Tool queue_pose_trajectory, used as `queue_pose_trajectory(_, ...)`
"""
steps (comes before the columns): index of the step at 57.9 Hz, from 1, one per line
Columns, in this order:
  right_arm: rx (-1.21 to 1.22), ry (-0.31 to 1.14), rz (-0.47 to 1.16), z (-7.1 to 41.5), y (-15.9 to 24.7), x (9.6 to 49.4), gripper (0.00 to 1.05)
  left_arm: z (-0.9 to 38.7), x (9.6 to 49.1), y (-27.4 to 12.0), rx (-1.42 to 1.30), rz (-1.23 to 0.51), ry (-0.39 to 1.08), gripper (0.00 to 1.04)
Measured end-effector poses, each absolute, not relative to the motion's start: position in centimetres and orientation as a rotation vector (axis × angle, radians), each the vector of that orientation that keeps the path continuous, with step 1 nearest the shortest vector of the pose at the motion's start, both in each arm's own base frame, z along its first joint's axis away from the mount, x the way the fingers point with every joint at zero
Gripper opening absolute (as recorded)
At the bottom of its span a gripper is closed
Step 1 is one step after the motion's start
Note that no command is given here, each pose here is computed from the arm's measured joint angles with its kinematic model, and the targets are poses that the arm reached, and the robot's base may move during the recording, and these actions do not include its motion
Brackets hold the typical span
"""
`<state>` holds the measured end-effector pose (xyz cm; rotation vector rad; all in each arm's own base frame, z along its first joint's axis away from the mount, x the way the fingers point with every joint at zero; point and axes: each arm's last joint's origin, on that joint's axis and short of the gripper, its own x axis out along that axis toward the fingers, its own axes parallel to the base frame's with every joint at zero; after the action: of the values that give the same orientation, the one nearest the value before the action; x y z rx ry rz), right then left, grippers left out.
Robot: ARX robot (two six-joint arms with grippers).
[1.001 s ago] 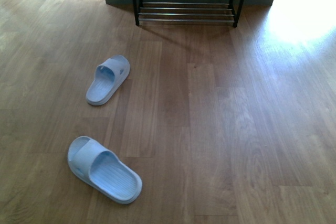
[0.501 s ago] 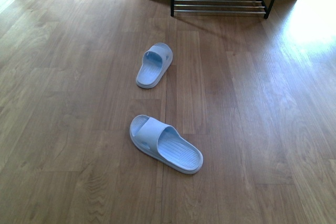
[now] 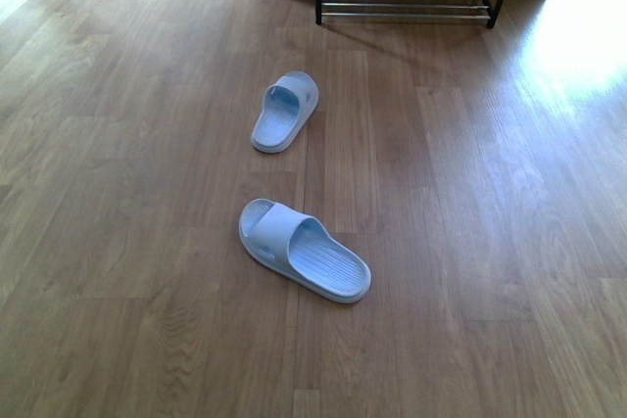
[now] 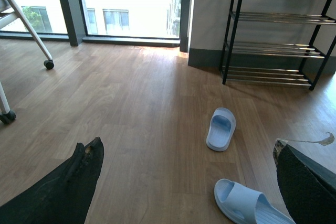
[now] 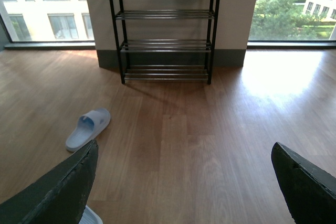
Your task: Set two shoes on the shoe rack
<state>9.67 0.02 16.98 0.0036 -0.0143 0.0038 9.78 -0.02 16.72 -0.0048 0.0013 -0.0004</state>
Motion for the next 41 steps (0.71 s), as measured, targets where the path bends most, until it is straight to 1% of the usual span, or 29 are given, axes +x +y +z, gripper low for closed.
queue_pose_trajectory(41, 0.003, -0.016, 0.002, 16.99, 0.01, 9.66, 0.96, 16.72, 9.78, -0.03, -0.005, -0.003, 0.001, 0.95)
